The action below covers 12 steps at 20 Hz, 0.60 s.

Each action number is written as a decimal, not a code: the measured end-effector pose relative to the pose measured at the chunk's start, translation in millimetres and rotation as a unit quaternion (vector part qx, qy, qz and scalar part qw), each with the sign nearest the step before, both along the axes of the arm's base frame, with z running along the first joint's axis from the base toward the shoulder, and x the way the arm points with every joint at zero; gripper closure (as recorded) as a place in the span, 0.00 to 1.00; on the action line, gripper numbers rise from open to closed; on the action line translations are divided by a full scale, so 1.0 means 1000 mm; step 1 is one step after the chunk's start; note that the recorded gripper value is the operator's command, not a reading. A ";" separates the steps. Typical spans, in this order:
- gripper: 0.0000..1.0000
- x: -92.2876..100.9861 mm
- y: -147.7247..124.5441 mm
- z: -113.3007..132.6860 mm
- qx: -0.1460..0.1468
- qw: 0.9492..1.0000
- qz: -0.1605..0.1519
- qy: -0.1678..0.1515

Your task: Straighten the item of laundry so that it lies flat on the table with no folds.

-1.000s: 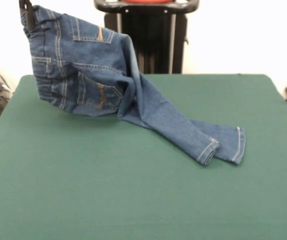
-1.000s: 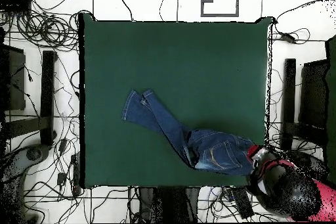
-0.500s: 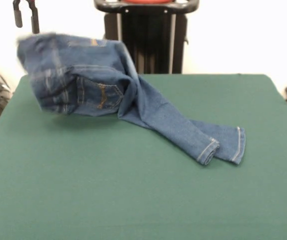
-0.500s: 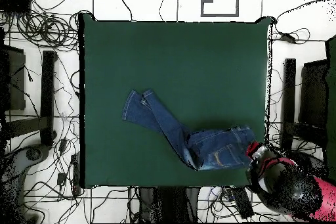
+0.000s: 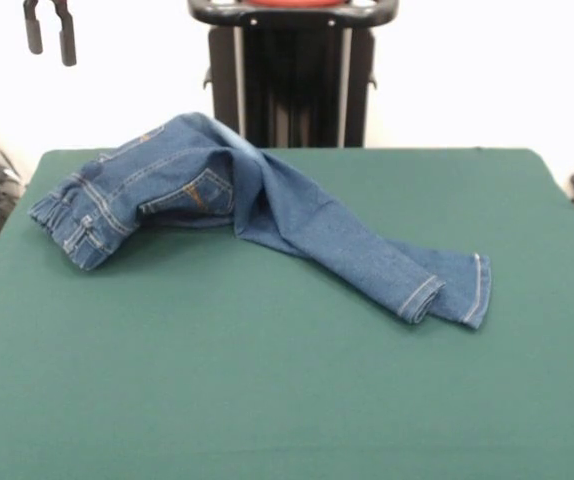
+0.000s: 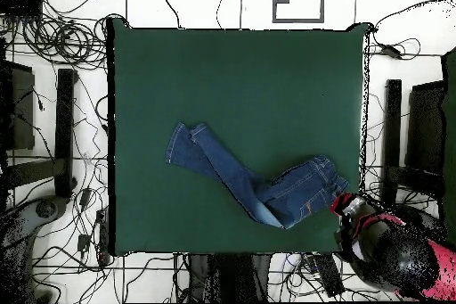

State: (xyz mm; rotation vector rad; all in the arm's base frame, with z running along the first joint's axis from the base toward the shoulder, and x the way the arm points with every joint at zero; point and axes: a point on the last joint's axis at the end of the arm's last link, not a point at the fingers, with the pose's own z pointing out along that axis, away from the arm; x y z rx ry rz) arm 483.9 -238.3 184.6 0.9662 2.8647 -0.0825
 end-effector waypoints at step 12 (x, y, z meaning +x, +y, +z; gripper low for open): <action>0.00 0.012 0.019 0.001 0.002 1.000 0.023 -0.003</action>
